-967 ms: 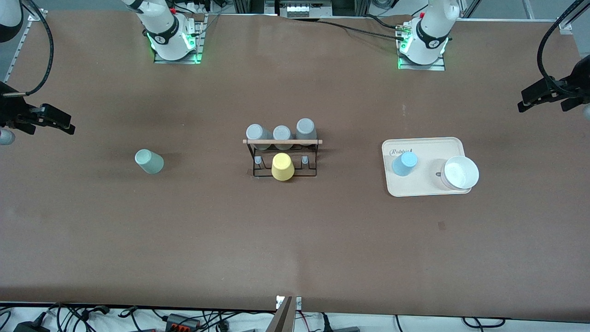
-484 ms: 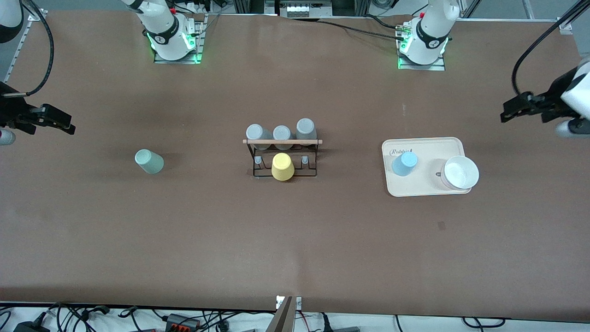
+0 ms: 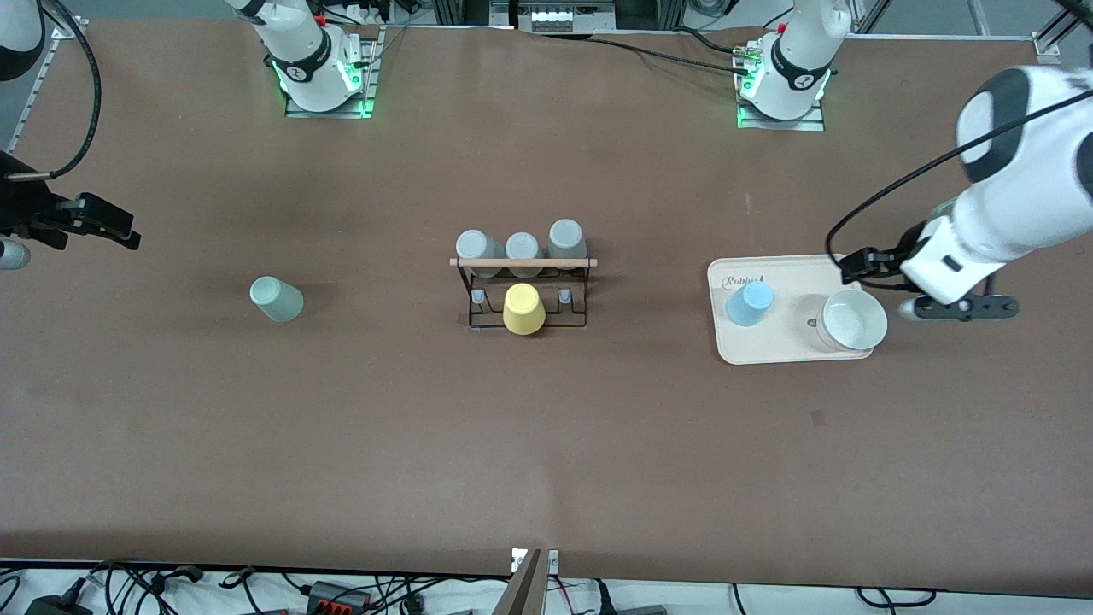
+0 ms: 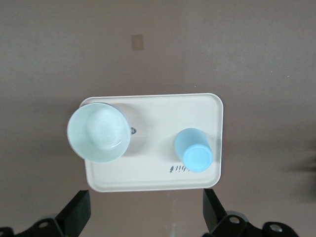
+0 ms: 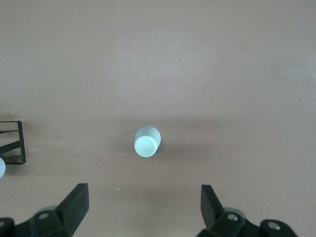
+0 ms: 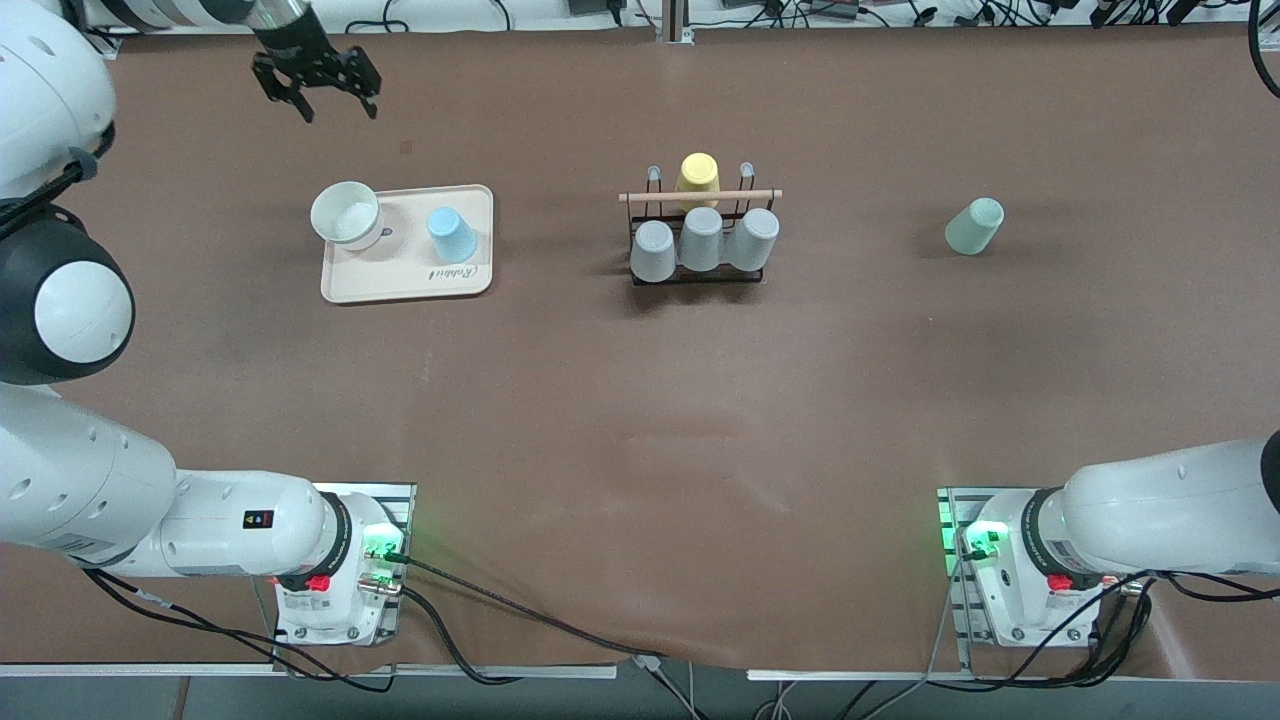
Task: Hang scattered cups on rack with three cups
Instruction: 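Lower the left gripper and grasp the light blue cup, lift it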
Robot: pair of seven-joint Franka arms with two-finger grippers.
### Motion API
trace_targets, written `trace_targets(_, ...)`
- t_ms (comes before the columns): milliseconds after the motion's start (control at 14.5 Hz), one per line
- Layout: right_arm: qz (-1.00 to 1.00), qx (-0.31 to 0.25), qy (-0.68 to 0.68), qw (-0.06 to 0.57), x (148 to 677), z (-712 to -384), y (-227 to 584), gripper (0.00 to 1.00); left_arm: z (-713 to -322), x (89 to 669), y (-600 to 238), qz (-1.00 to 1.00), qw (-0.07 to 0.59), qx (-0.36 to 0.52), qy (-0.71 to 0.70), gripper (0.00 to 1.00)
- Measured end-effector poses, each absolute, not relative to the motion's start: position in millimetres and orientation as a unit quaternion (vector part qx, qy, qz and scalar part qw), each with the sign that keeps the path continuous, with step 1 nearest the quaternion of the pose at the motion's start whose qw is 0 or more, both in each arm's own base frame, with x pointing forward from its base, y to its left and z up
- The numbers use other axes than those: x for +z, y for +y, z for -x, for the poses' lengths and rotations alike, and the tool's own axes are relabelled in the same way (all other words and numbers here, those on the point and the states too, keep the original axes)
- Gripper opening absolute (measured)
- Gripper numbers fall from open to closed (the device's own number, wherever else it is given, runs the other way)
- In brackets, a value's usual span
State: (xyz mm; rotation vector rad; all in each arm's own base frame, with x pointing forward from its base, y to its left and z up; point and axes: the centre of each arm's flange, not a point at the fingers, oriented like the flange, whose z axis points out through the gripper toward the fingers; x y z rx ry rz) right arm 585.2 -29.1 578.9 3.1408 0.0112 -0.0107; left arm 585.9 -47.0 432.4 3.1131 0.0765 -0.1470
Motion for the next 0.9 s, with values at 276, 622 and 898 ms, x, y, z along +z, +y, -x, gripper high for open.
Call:
trace_targets(276, -1.0, -0.003, 0.004, 0.0, 578.6, -585.4, -28.9, 1.0, -583.8, 367.5, -90.5, -0.998, 0.018, -0.044, 0.048, 1.0)
trace_targets(622, -1.0, -0.004, 0.004, 0.0, 578.0, -585.5, -29.1, 1.0, -574.9, 300.1, -105.5, -0.997, 0.023, -0.047, 0.052, 1.0)
trace_targets(898, -1.0, -0.005, 0.002, 0.0, 577.6, -585.5, -30.6, 1.0, -556.7, 261.1, -106.6, -0.996, 0.023, -0.052, 0.061, 1.0)
